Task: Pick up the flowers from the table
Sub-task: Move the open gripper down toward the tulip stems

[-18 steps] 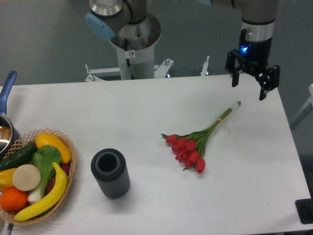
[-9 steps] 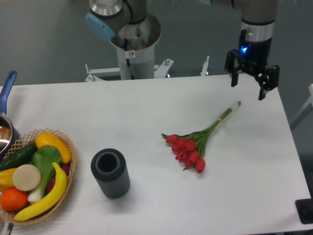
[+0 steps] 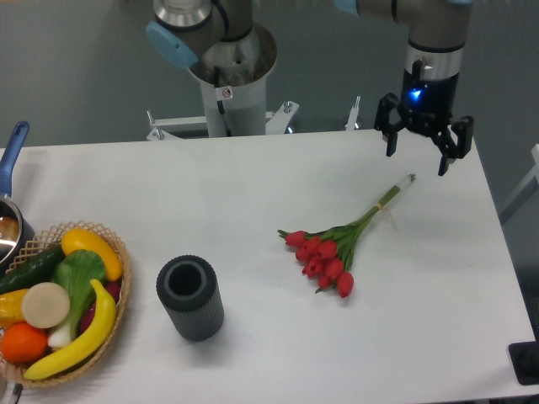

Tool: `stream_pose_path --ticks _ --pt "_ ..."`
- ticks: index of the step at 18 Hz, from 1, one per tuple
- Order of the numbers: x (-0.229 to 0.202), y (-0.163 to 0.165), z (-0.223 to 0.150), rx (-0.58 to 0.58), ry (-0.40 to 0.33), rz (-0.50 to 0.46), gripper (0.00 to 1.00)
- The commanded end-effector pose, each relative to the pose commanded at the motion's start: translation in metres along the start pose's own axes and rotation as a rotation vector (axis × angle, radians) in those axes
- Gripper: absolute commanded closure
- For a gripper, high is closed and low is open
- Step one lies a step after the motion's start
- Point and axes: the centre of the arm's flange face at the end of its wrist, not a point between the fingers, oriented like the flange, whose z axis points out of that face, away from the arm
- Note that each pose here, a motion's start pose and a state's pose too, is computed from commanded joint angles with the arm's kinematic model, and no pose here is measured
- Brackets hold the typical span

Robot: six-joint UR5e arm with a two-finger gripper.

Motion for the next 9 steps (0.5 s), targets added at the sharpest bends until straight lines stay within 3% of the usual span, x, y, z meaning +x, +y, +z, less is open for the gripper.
stream_pose_path --ticks 9 --pt "0.009 -0.002 0.044 0.004 0.034 -0.032 0.00"
